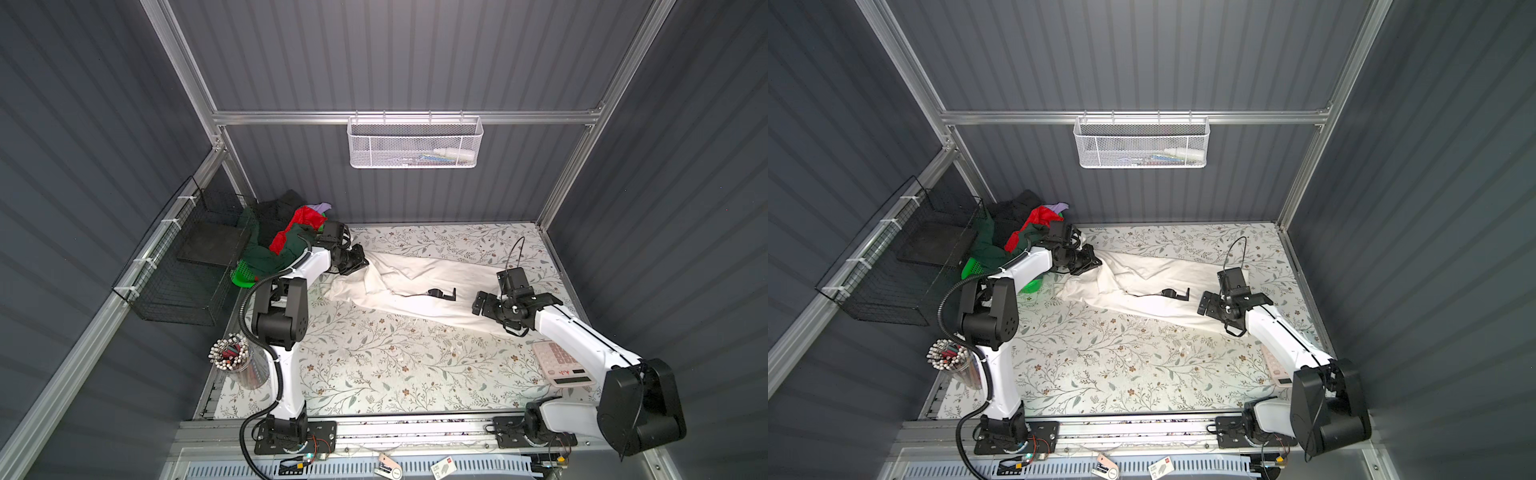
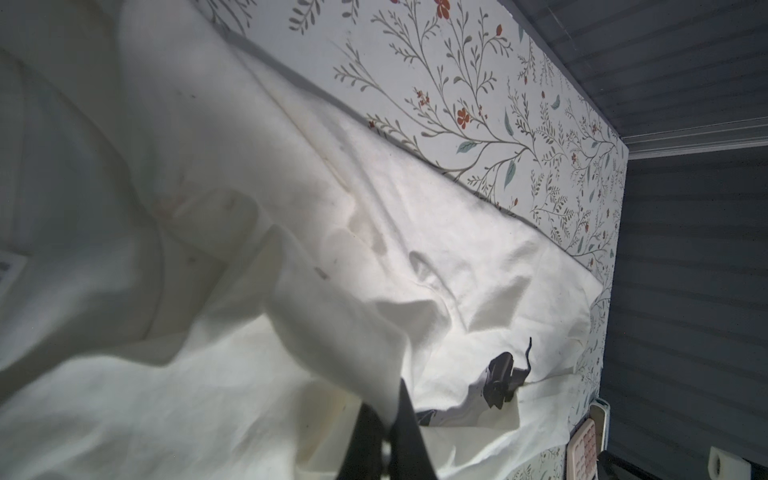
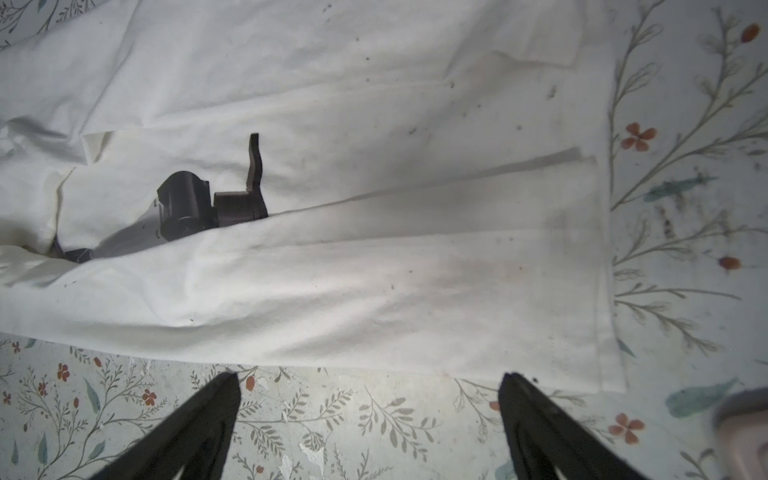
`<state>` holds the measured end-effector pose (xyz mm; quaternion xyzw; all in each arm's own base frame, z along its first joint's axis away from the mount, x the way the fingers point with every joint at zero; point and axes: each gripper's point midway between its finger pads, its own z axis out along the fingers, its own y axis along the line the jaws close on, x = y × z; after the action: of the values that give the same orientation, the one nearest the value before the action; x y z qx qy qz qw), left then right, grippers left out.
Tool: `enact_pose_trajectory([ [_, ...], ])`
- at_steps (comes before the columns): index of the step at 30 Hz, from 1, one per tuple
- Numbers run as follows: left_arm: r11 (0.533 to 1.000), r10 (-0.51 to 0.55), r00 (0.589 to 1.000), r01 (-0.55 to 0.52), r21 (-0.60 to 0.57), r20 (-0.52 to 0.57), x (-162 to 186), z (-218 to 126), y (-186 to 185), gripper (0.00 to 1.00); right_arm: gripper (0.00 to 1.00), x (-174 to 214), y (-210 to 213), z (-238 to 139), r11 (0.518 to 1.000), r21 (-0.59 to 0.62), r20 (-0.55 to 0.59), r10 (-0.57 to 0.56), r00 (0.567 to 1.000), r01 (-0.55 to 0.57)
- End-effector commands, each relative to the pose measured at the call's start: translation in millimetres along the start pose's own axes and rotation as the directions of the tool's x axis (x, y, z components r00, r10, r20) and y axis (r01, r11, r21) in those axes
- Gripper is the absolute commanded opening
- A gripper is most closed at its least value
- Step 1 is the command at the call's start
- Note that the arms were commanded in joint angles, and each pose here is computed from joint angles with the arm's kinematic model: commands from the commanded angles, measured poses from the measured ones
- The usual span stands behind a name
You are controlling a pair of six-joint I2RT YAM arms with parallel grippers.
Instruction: Fold and stack the t-shirts
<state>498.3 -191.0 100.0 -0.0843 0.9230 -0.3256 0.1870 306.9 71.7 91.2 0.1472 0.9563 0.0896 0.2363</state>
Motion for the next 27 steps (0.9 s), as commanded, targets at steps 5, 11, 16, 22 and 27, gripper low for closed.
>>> enact_pose_trajectory([
  [5, 0.999, -0.020, 0.999, 0.019, 0.045, 0.025, -20.2, 9.5, -11.1, 0.01, 0.99, 7.3, 26.7, -5.9, 0.986, -0.014, 0.023, -0.168, 0.986, 0.168],
  [11, 1.000, -0.003, 0.999, 0.003, 0.011, 0.045, -34.8, 21.8, -4.7, 0.17, 0.99, 12.7, 50.3, -3.7, 0.964, -0.024, 0.030, -0.264, 0.964, 0.265],
  [16, 0.999, 0.015, 0.999, -0.017, 0.041, 0.039, -48.1, 35.8, -10.2, 0.44, 0.99, 18.5, 54.4, -1.0, 0.964, -0.029, 0.017, -0.264, 0.964, 0.265],
  [22, 0.995, 0.095, 0.987, -0.090, -0.043, 0.128, -63.2, 11.2, -14.6, 0.67, 0.99, 20.3, 53.2, -2.7, 0.970, -0.034, 0.035, -0.240, 0.970, 0.242],
  [27, 0.982, 0.147, 0.971, -0.119, -0.149, 0.187, -56.3, -22.9, -6.8, 0.73, 0.99, 14.5, 47.9, -5.4, 0.980, -0.001, 0.054, -0.199, 0.978, 0.200],
])
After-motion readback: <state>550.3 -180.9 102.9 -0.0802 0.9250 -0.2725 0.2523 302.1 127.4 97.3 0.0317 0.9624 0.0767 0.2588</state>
